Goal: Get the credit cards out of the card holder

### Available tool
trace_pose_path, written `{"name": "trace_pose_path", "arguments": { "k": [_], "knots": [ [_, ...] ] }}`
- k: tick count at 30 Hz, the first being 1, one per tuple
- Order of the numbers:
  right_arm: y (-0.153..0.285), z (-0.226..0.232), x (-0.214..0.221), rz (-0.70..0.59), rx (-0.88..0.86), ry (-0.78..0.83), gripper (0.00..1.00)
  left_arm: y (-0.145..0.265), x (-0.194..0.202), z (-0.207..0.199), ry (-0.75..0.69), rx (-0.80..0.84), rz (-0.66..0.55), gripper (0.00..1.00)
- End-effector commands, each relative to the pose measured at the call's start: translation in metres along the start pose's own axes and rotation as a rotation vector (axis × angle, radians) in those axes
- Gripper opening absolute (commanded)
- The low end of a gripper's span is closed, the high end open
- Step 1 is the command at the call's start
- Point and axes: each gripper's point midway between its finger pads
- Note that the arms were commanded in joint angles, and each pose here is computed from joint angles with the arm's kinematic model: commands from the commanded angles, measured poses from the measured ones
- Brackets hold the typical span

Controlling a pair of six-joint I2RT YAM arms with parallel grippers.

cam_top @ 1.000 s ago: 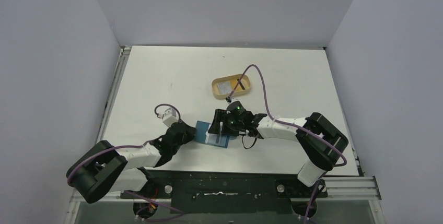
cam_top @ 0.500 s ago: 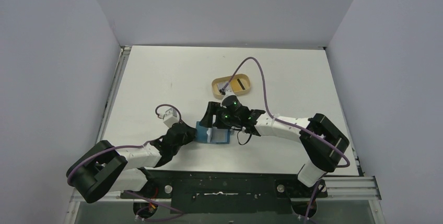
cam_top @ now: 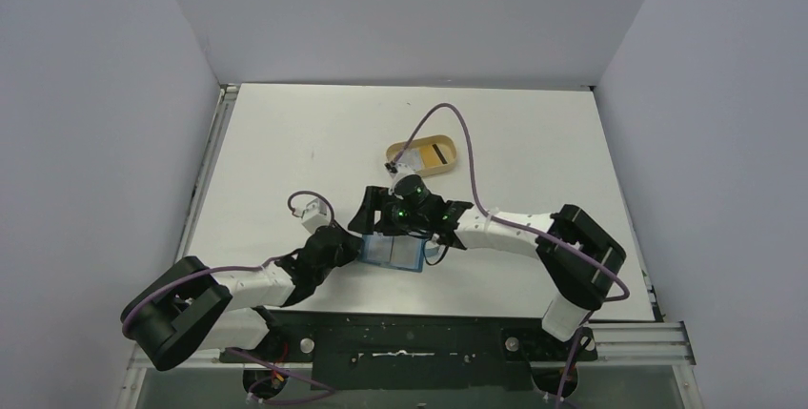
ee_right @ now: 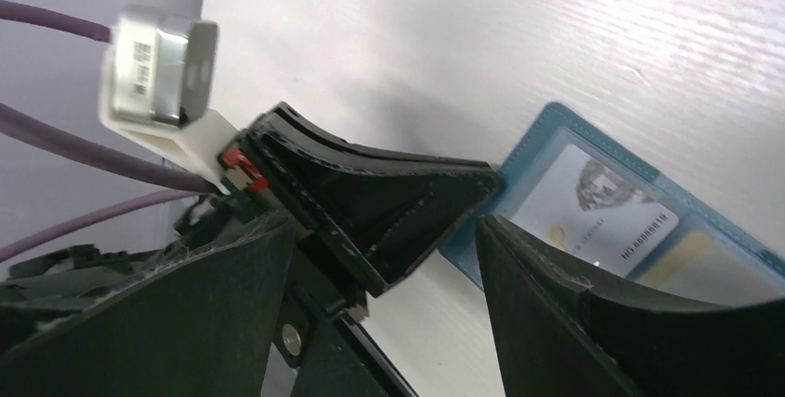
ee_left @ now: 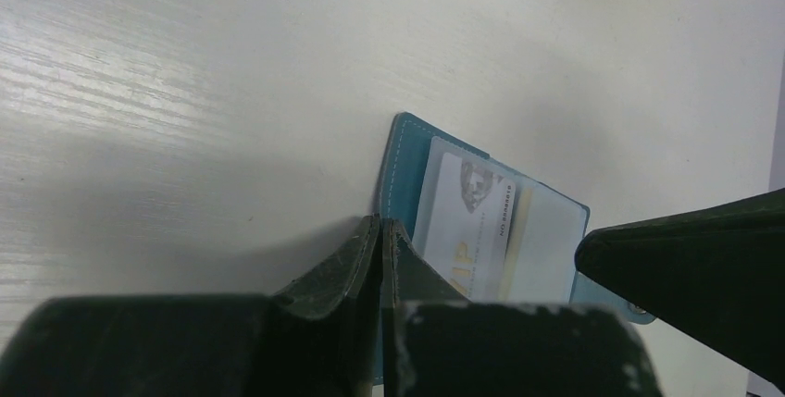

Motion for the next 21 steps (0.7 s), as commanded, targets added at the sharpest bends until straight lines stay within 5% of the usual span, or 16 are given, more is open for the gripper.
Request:
{"name": "trace_pose_path", "arguments": {
  "k": [1,9,21],
  "knots": [
    [0.018,-0.004,-0.017,-0.097,0.003,-0.008,0.73,0.003,-0.005,-0.012,0.018,0.047,-0.016,0.00],
    [0.019,-0.062,0.010,-0.048,0.094,-0.068,0.74,0.001,-0.001,-0.003,0.001,0.008,-0.006,0.00],
    [-0.005,-0.080,0.045,0.063,0.086,-0.126,0.74,-0.005,0.011,0.011,-0.039,-0.054,0.015,0.00]
  ]
}}
Point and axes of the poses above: each gripper's point midway between its finger pads, its own y axis back along the fingers, its own z axis along the line the jaws close on, x = y × z, and after that the axes turned 3 degrees about -y, right-handed
